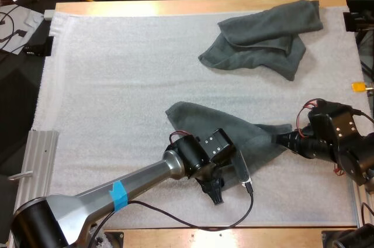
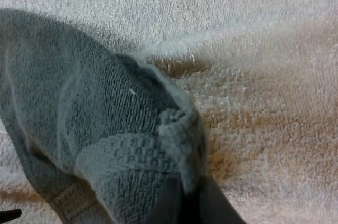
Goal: Pick towel from pile, fold and stack
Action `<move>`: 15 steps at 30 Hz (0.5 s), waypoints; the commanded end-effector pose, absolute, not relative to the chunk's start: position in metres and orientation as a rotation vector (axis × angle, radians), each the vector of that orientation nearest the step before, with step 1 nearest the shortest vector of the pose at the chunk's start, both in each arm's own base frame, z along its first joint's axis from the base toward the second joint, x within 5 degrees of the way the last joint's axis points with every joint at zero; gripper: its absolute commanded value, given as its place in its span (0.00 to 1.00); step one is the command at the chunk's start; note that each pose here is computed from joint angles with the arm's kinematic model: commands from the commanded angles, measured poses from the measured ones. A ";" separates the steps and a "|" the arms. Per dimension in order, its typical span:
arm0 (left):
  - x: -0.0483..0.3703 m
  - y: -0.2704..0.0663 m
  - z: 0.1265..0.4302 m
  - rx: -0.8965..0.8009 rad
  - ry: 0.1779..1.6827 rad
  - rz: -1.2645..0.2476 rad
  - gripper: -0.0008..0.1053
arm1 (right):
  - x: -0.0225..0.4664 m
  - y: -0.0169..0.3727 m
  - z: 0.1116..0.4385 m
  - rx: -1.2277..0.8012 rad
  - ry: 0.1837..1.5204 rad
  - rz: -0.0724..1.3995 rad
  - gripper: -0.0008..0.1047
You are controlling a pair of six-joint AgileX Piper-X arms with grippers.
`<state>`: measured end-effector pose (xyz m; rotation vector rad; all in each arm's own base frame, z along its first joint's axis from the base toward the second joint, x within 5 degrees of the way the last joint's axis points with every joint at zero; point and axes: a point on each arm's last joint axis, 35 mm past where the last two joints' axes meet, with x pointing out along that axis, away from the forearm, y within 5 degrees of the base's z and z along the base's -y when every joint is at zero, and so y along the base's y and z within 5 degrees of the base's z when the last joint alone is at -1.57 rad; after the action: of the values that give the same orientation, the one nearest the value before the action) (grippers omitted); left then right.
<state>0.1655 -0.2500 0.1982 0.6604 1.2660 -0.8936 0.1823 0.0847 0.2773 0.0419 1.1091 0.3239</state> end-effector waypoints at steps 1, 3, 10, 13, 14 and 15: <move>0.165 -0.254 0.199 0.642 1.248 -0.938 0.46 | 0.180 0.083 0.279 0.036 1.112 0.326 0.01; 0.166 -0.256 0.194 0.632 1.261 -0.953 0.44 | 0.180 0.084 0.279 0.035 1.117 0.325 0.01; 0.165 -0.266 0.165 0.667 1.329 -0.962 0.44 | 0.180 0.083 0.279 0.035 1.122 0.323 0.01; 0.164 -0.270 0.156 0.688 1.345 -0.958 0.43 | 0.180 0.083 0.278 0.035 1.123 0.321 0.01; 0.163 -0.270 0.153 0.695 1.350 -0.956 0.43 | 0.180 0.083 0.278 0.033 1.124 0.321 0.01; 0.163 -0.271 0.151 0.700 1.353 -0.954 0.43 | 0.179 0.083 0.278 0.032 1.124 0.321 0.01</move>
<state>0.1647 -0.2668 0.1562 0.6786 1.3581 -0.9469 0.1810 0.0841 0.2765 0.0387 1.1239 0.3206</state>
